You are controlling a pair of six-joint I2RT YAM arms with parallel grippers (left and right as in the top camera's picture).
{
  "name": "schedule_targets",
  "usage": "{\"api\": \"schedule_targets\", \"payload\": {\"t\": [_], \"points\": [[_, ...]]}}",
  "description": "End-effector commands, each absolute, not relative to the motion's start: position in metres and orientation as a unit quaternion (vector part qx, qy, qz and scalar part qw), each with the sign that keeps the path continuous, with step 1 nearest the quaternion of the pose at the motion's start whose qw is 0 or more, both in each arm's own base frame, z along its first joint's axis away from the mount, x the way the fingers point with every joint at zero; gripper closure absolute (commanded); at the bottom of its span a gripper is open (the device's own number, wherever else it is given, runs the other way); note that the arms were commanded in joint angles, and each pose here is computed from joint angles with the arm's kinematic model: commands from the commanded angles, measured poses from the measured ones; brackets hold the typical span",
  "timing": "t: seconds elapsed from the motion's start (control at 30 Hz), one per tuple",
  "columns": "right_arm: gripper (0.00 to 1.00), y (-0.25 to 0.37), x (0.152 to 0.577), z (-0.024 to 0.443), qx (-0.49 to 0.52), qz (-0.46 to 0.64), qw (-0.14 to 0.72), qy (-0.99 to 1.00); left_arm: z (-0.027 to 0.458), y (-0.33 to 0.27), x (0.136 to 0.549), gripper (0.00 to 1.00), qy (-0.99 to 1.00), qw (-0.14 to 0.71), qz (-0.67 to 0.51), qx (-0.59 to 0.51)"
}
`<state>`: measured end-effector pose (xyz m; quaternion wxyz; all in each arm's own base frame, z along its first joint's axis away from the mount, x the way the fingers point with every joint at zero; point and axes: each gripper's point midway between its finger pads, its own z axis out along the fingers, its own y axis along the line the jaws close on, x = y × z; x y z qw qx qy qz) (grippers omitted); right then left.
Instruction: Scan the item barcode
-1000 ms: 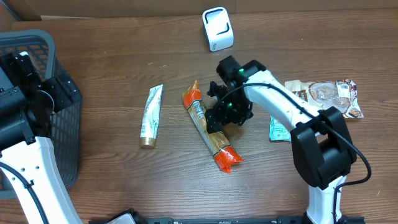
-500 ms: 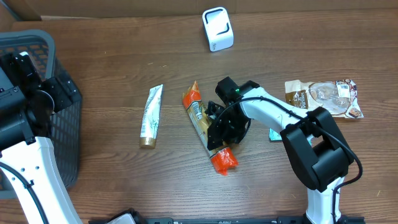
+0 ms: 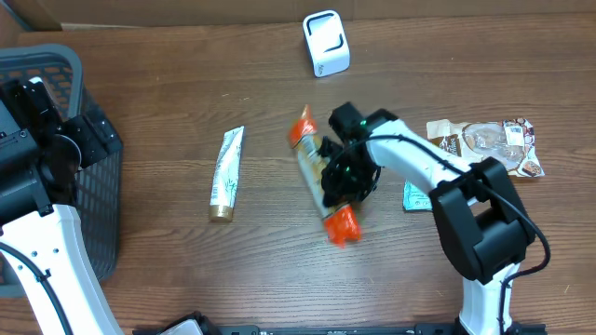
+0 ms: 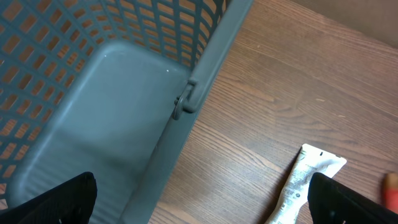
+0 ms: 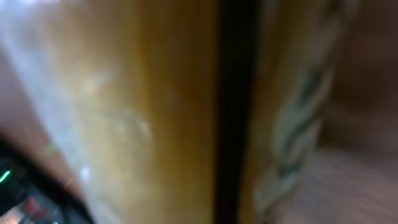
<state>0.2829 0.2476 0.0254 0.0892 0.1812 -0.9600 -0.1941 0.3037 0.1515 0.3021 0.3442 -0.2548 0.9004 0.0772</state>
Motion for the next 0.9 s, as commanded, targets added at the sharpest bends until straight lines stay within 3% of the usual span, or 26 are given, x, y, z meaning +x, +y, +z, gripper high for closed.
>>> {"api": "schedule_targets", "payload": {"t": [0.0, 0.3, 0.33, 0.47, 0.53, 0.6, 0.87], "points": [[0.96, 0.222, 0.331, 0.078, 0.175, -0.083, -0.049, -0.98, 0.303, 0.151, 0.305, 0.0, 0.903, 0.345, 0.079, -0.242], [0.96, 0.225, 0.317, 0.065, 0.253, 0.121, -0.098, -0.955, 0.303, 0.152, 0.305, 0.0, 0.903, 0.345, 0.079, -0.243], [0.9, 0.229, 0.314, 0.061, 0.262, 0.127, -0.096, -0.952, 0.303, 0.152, 0.305, 0.0, 0.903, 0.345, 0.079, -0.243], [0.48, 0.246, 0.298, 0.043, 0.297, 0.137, -0.08, -0.942, 0.303, 0.152, 0.305, 0.0, 0.903, 0.345, 0.079, -0.243], [0.38, 0.247, 0.296, 0.041, 0.296, 0.133, -0.075, -0.943, 0.303, 0.152, 0.305, 0.01, 0.903, 0.345, 0.079, -0.243], [0.29, 0.246, 0.297, 0.04, 0.291, 0.124, -0.069, -0.946, 0.303, 0.151, 0.305, 0.0, 0.903, 0.345, 0.079, -0.242], [0.11, 0.264, 0.284, 0.029, 0.337, -0.015, -0.007, -0.941, 0.303, 0.151, 0.305, 0.0, 0.903, 0.345, 0.079, -0.242]]}}
